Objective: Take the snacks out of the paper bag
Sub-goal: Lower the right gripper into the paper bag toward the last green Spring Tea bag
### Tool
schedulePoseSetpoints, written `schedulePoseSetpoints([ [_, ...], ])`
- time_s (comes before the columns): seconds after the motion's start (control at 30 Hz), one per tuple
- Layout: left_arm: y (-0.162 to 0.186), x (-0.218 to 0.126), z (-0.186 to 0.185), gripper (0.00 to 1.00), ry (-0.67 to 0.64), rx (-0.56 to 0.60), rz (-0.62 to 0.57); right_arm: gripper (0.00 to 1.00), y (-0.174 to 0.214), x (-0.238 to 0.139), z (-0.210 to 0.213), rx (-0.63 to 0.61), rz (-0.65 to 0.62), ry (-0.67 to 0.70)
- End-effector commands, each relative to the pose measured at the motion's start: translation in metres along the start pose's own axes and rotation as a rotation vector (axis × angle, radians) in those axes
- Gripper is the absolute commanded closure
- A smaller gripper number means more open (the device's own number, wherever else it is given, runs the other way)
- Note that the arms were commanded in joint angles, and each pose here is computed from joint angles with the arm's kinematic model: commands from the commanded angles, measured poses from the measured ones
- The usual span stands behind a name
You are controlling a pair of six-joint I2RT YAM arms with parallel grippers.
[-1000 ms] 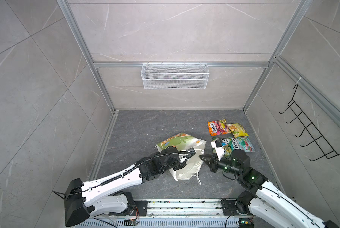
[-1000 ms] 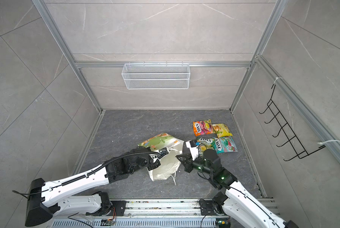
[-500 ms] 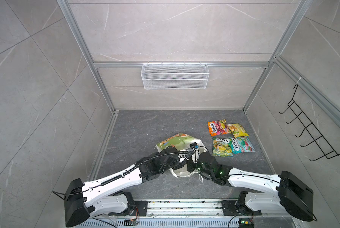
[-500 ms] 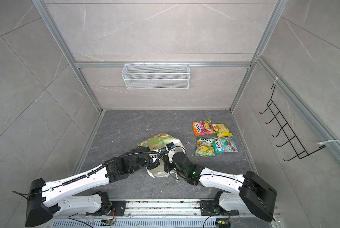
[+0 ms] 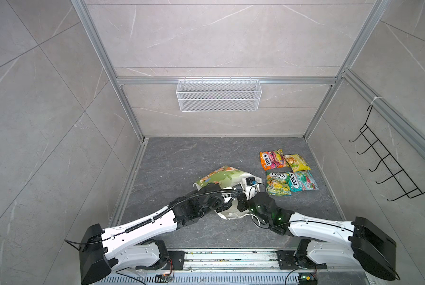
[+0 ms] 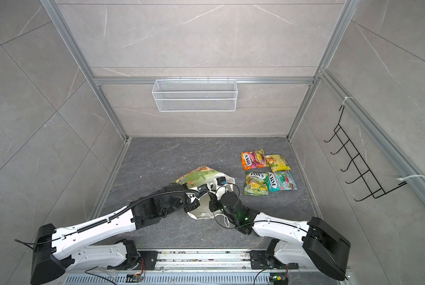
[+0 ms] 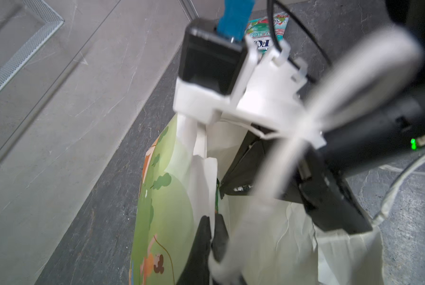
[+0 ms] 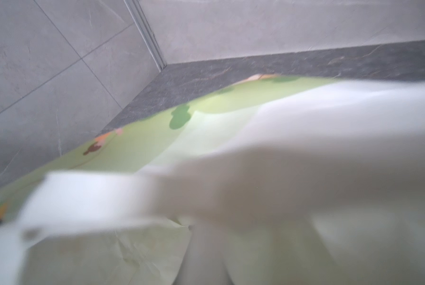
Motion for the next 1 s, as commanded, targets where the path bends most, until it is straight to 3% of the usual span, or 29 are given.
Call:
schedulePoseSetpoints([
  [0.0, -0.021, -0.011, 0.01, 1.0, -0.03, -0.005, -0.088, 0.85, -0.007, -0.017, -0.002, -0.06, -0.017, -0.024],
  [0.1, -0.017, -0.008, 0.013, 1.0, -0.04, -0.013, -0.084, 0.83, -0.012, -0.024, 0.005, -0.098, -0.024, -0.096],
  [0.23, -0.017, -0.006, 0.02, 1.0, -0.062, -0.046, -0.088, 0.87, -0.012, -0.028, 0.014, -0.138, -0.024, -0.176],
  [0.53, -0.026, -0.005, 0.038, 1.0, -0.13, -0.1, -0.131, 0.88, 0.011, -0.016, 0.01, -0.065, -0.006, -0.135],
  [0.73, -0.033, -0.008, 0.042, 1.0, -0.13, -0.099, -0.138, 0.9, 0.035, 0.001, 0.009, -0.053, 0.07, -0.109],
  [0.97, -0.029, -0.005, 0.04, 1.0, -0.124, -0.045, -0.143, 0.91, 0.024, 0.031, 0.009, -0.056, 0.114, -0.021],
])
Point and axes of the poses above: each gripper's point midway between its finger pads, its own x axis out along the fingers, its own z axis along the line the jaws close on, y = z × x, the point moved 6 cm from there along -x, back along the fingers, and after that the axes turned 15 degrees about -x, right-handed, at the moved point
